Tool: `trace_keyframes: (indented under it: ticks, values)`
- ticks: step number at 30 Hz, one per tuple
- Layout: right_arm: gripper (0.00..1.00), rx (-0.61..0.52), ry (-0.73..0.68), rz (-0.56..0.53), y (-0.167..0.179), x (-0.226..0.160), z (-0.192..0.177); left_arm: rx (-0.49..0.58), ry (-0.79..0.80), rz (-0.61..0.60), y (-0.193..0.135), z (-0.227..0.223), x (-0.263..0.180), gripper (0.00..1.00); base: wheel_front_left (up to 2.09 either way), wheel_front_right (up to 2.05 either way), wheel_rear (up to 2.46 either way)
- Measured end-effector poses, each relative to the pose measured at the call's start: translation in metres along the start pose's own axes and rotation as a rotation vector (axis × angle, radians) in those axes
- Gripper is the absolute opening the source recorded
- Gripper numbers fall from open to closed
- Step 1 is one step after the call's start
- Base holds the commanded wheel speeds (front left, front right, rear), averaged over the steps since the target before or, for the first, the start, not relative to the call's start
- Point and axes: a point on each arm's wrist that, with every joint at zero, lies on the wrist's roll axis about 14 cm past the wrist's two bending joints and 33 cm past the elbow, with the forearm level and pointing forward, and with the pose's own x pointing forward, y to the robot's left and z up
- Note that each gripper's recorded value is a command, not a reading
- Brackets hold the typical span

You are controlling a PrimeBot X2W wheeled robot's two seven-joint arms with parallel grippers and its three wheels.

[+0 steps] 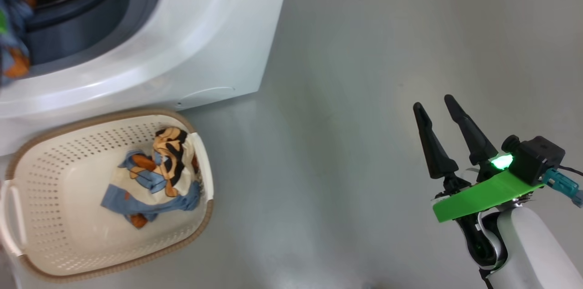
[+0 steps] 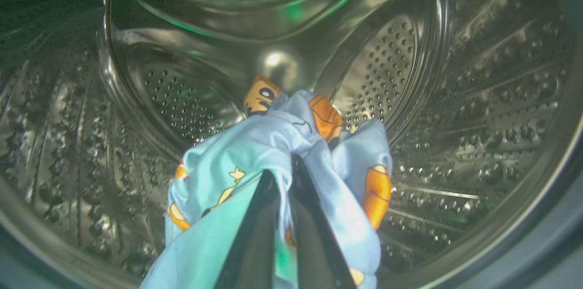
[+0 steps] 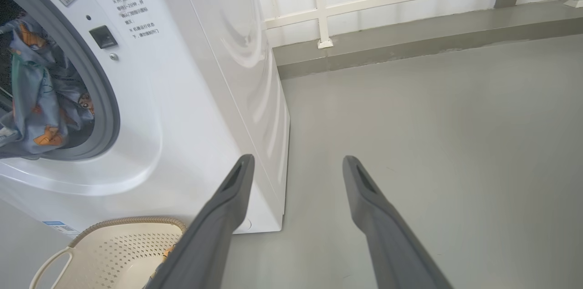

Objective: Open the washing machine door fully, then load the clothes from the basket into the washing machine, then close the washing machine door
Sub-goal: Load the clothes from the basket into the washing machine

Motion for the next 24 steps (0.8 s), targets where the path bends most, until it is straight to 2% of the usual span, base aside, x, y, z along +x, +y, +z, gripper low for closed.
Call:
trace_keyframes:
  ticks: [13, 14, 15, 24]
  values:
    - [1.0, -0.003, 0.016, -0.035, -0.008, -0.009, -0.004, -0.013, -0.16, 0.008, -0.009, 0.038, 0.023, 0.0, 0.0, 0.0, 0.0]
    - [1.0, -0.003, 0.014, -0.035, -0.008, -0.009, -0.003, -0.012, -0.155, 0.009, -0.009, 0.036, 0.022, 0.32, 0.0, 0.0, 0.0]
    - [1.0, -0.002, 0.013, -0.034, -0.007, -0.009, -0.002, -0.009, -0.148, 0.012, -0.008, 0.034, 0.021, 0.99, 0.0, 0.0, 0.0]
    - [1.0, 0.003, -0.011, -0.014, -0.001, -0.01, 0.006, -0.004, -0.049, 0.044, -0.001, 0.008, 0.003, 1.0, 0.0, 0.0, 0.0]
